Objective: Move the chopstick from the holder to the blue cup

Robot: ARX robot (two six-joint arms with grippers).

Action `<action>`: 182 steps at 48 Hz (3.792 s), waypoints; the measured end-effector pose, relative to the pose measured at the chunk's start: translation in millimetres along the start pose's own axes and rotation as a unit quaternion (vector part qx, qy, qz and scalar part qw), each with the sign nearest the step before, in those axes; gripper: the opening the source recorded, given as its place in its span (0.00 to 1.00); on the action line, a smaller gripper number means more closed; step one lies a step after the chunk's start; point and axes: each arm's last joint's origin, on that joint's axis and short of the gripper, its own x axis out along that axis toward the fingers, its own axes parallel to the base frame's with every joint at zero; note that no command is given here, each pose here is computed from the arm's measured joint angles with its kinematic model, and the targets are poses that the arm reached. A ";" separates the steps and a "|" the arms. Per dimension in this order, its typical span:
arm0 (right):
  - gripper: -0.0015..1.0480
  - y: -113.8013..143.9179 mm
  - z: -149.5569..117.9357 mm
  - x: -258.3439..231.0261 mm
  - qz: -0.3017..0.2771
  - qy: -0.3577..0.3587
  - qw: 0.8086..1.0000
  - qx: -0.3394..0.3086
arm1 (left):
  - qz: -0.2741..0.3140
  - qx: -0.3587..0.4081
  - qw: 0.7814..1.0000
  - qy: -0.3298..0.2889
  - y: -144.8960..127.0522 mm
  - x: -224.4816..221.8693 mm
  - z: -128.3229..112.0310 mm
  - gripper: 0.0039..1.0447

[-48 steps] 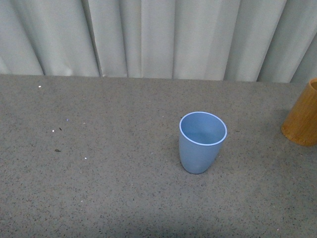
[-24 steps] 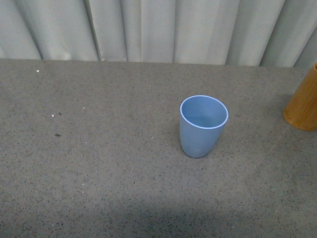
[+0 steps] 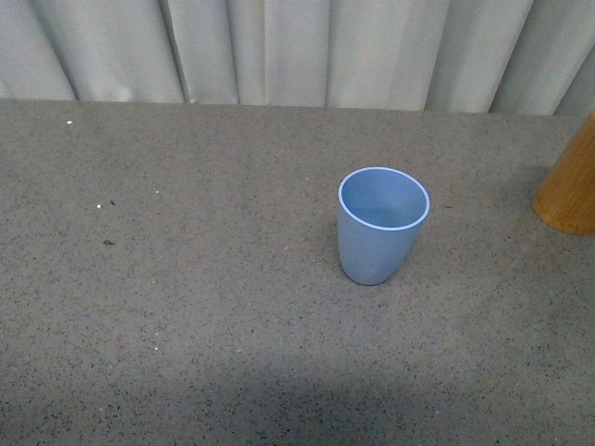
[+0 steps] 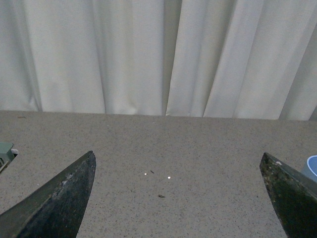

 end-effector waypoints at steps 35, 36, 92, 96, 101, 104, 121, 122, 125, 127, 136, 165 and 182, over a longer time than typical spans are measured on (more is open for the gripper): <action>0.63 5.1 4.1 19.6 0.010 -0.011 1.000 0.006 | 0.000 0.000 1.000 0.000 0.0 0.0 0.0 0.94; 0.60 4.9 3.8 20.0 0.010 -0.011 1.000 0.006 | 0.000 0.000 1.000 0.000 0.0 0.0 0.0 0.94; 0.14 1.7 79.0 -59.0 0.102 -0.150 0.983 0.035 | 0.000 0.000 1.000 0.000 0.0 0.0 0.0 0.94; 0.14 11.0 86.5 -74.5 0.133 -0.161 0.976 0.058 | 0.000 0.000 1.000 0.000 0.0 0.0 0.0 0.94; 0.14 28.3 91.6 -93.7 0.181 -0.166 0.966 0.080 | 0.000 0.000 1.000 0.000 0.0 0.0 0.0 0.94; 0.14 39.2 91.8 -103.0 0.209 -0.164 0.960 0.092 | 0.000 0.000 1.000 0.000 0.0 0.0 0.0 0.94; 0.14 82.5 75.4 -131.1 0.305 -0.100 0.933 0.162 | 0.000 0.000 1.000 0.000 0.0 0.0 0.0 0.94; 0.14 85.7 74.0 -132.9 0.310 -0.095 0.931 0.165 | 0.000 0.000 1.000 0.000 0.0 0.0 0.0 0.94; 0.14 92.8 70.1 -136.6 0.321 -0.086 0.928 0.170 | 0.000 0.000 1.000 0.000 0.0 0.0 0.0 0.94; 0.14 97.6 66.4 -138.3 0.328 -0.078 0.926 0.172 | 0.000 0.000 1.000 0.000 0.0 0.0 0.0 0.94; 0.14 107.3 50.1 -141.9 0.331 -0.050 0.925 0.180 | 0.000 0.000 1.000 0.000 0.0 0.0 0.0 0.94; 0.14 110.8 9.1 -151.1 0.313 -0.004 0.934 0.171 | 0.000 0.000 1.000 0.000 0.0 0.0 0.0 0.94; 0.14 105.3 -5.7 -151.9 0.301 0.011 0.938 0.171 | 0.000 0.000 1.000 0.000 0.0 0.0 0.0 0.94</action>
